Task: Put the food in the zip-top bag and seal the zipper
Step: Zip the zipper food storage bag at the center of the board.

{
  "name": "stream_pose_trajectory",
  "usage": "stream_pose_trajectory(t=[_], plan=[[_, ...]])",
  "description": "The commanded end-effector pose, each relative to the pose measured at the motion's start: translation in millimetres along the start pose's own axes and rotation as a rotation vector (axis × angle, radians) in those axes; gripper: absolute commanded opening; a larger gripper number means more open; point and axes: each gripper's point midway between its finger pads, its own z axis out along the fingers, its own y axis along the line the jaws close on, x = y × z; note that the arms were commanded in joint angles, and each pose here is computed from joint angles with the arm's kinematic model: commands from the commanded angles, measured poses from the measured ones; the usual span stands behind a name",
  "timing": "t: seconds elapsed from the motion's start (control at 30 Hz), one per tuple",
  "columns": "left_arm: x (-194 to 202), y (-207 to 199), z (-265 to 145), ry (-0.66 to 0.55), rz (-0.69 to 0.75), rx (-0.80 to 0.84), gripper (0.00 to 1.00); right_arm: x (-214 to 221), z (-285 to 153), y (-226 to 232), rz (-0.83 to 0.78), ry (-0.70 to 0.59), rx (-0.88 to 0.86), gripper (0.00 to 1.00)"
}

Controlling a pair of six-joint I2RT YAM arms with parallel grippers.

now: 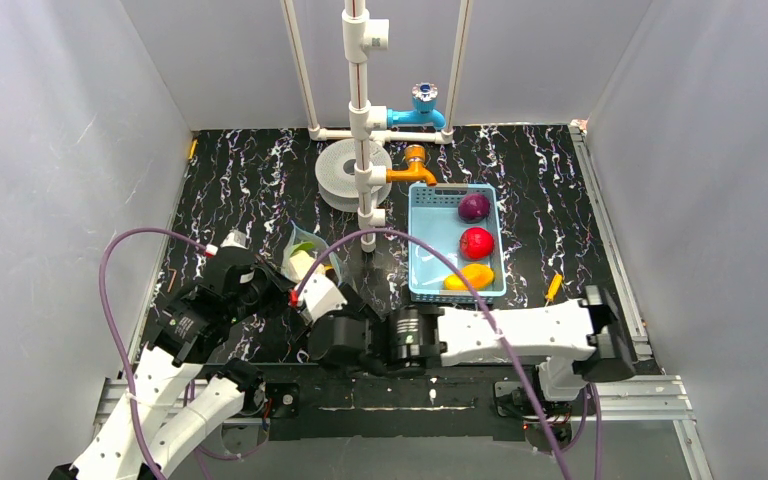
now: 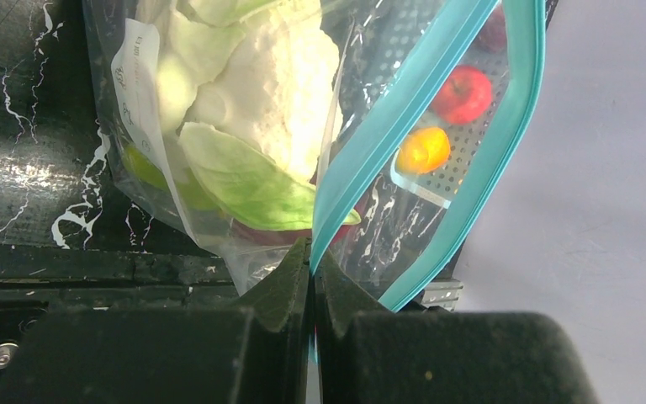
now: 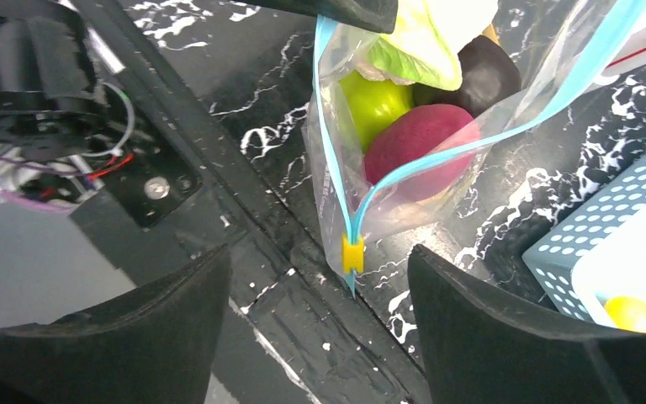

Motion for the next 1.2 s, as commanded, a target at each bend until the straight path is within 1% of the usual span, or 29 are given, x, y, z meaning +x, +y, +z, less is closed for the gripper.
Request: stream_pose_trajectory(t=[0.0, 0.1, 0.17, 0.3, 0.33, 0.37, 0.4, 0.47, 0.5, 0.53, 0.63, 0.67, 0.77, 0.8, 0.93, 1.0, 1.17], plan=[[-5.7, -4.0, -6.8, -0.026, 0.011, 0.011, 0.00, -19.2, 0.1, -17.1, -0.027, -0.065, 0.192, 0.76], [-7.2, -6.7, -8.5, -0.033, 0.022, 0.024, 0.00, -20.4, 3.7, -20.9, -0.041, -0.090, 0.245, 0.62], [-7.6, -6.3, -10.8, -0.034, 0.028, 0.023, 0.00, -22.1, 6.5, -20.8, -0.045, -0.114, 0.247, 0.48], [-8.1, -4.8, -14.7, -0.040, 0.047, 0.025, 0.00, -29.7, 6.4, -27.6, -0.067, -0.159, 0.261, 0.07], [-9.3, -4.3, -15.8, -0.047, 0.057, 0.025, 0.00, -30.5, 6.1, -30.9, -0.084, -0.161, 0.262, 0.01], [-11.0, -3.1, -17.1, -0.057, 0.073, 0.022, 0.01, -29.1, 6.8, -35.9, -0.115, -0.161, 0.268, 0.01], [-13.3, -2.2, -19.2, -0.069, 0.097, 0.020, 0.07, -29.4, 6.3, -42.5, -0.143, -0.172, 0.286, 0.01], [-19.3, -4.9, -25.3, -0.097, 0.166, 0.035, 0.25, -33.4, 2.8, -54.1, -0.174, -0.219, 0.309, 0.01], [-22.1, -7.6, -29.4, -0.110, 0.206, 0.050, 0.34, -32.9, 2.9, -52.9, -0.206, -0.230, 0.263, 0.01], [-25.9, -9.9, -34.2, -0.128, 0.253, 0.063, 0.41, -31.8, 2.2, -49.8, -0.241, -0.238, 0.198, 0.01], [-39.0, -12.8, -48.2, -0.198, 0.387, 0.082, 0.53, -30.6, -3.6, -52.1, -0.260, -0.270, 0.069, 0.01], [-43.2, -14.4, -53.1, -0.221, 0.436, 0.090, 0.57, -29.4, -3.8, -52.9, -0.262, -0.266, 0.001, 0.01], [-51.0, -26.9, -68.4, -0.273, 0.596, 0.155, 0.62, -23.3, -8.8, -52.5, -0.234, -0.233, -0.241, 0.01], [-52.2, -33.0, -73.0, -0.289, 0.650, 0.189, 0.66, -22.9, -12.1, -54.3, -0.230, -0.235, -0.286, 0.01], [-45.4, -68.3, -83.2, -0.328, 0.893, 0.395, 0.68, -26.5, -21.9, -67.6, -0.246, -0.253, -0.305, 0.01], [-37.5, -85.6, -84.7, -0.334, 0.983, 0.506, 0.68, -28.2, -24.7, -74.2, -0.240, -0.254, -0.317, 0.01], [-1.3, -124.8, -83.0, -0.283, 1.182, 0.844, 0.67, -33.5, -30.7, -82.9, -0.218, -0.263, -0.367, 0.01]])
